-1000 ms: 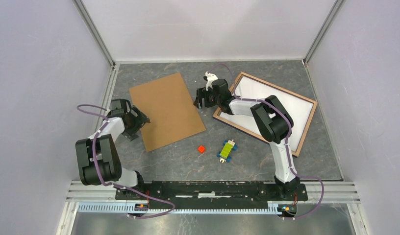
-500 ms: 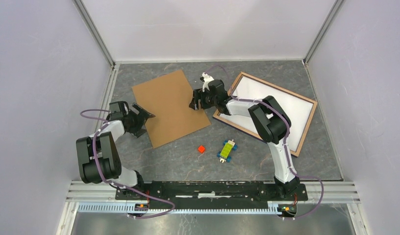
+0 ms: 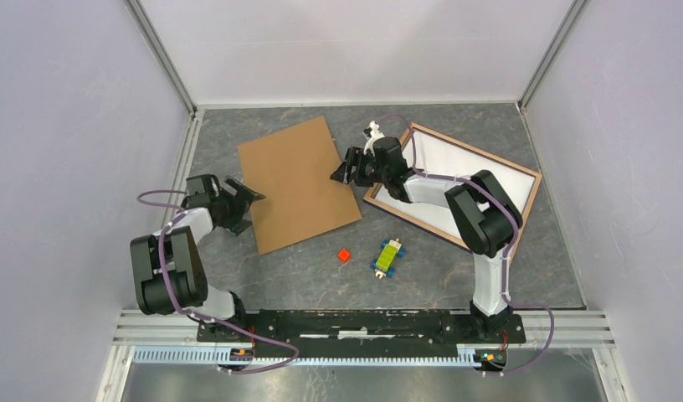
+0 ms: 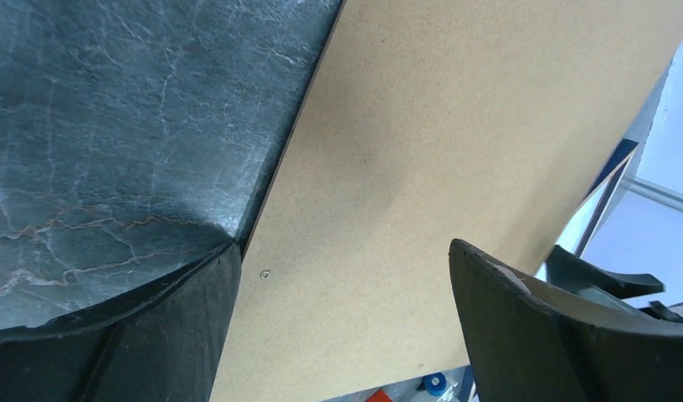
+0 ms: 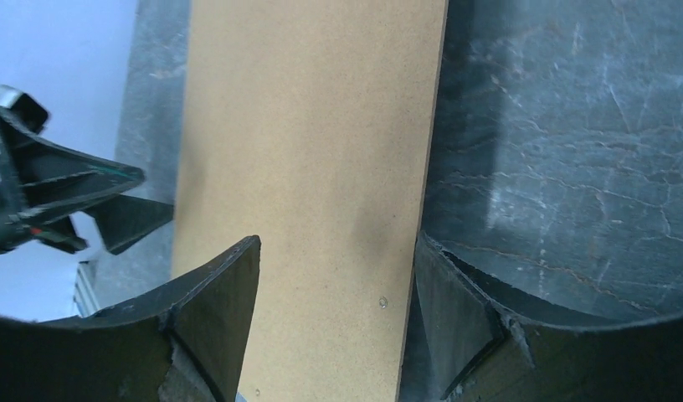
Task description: Put the photo into the frame
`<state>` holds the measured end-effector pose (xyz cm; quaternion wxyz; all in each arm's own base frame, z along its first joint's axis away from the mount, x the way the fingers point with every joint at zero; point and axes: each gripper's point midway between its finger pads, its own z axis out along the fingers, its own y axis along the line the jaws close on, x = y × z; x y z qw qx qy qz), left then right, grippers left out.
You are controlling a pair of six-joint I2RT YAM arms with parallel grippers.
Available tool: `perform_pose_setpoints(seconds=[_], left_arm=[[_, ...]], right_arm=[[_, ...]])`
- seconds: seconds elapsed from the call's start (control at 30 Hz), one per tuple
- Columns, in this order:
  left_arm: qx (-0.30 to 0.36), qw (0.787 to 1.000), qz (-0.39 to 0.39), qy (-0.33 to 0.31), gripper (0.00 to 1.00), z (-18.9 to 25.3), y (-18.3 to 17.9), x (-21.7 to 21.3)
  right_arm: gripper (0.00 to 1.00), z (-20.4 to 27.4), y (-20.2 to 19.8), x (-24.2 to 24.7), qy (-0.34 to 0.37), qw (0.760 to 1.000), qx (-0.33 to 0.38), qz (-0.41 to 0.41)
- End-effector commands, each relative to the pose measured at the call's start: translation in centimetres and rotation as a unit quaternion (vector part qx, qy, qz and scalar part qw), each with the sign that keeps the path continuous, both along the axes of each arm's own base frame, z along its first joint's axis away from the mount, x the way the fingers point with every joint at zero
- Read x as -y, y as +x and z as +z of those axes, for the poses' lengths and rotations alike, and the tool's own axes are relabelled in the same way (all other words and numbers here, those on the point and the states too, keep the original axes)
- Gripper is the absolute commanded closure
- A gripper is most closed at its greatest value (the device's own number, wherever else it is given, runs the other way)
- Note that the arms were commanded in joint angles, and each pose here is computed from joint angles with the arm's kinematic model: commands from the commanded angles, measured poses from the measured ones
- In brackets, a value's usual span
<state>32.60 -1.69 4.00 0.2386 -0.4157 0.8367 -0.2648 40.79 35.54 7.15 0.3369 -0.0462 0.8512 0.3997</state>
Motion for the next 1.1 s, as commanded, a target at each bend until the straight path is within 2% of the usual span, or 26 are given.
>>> perform_pose_setpoints(seconds=[0.0, 0.2, 0.37, 0.63, 0.73, 0.87, 1.07], left_arm=[[-0.077, 0.993, -0.036, -0.078, 0.00, -1.7, -3.8, 4.8], [-0.063, 0.991, -0.067, -0.096, 0.00, -0.8, -3.1, 8.1], [-0.048, 0.993, -0.066, -0.088, 0.00, -0.6, -2.8, 8.8], [-0.067, 0.990, -0.077, -0.095, 0.00, -2.5, -4.8, 10.1], [-0.074, 0.991, -0.079, -0.075, 0.00, -3.1, -5.3, 9.6], [-0.083, 0.990, -0.088, -0.074, 0.00, -3.4, -5.7, 9.6], [-0.086, 0.990, -0.086, -0.069, 0.00, -3.8, -5.8, 9.2]], right_arm=[[0.28, 6.7, -4.3, -4.4, 0.088, 0.992, 0.014, 0.091], [0.28, 5.4, -4.4, -1.6, 0.080, 0.995, 0.005, 0.052], [0.28, 3.6, -3.7, 1.3, 0.056, 0.998, -0.004, 0.042], [0.25, 0.4, -1.8, 6.1, -0.056, 0.997, 0.002, 0.059], [0.22, 0.7, -1.0, 6.8, -0.106, 0.989, 0.038, 0.099], [0.18, 0.5, 0.8, 9.0, -0.194, 0.975, 0.049, 0.092], [0.18, 1.0, 4.4, 9.3, -0.206, 0.974, 0.054, 0.079]])
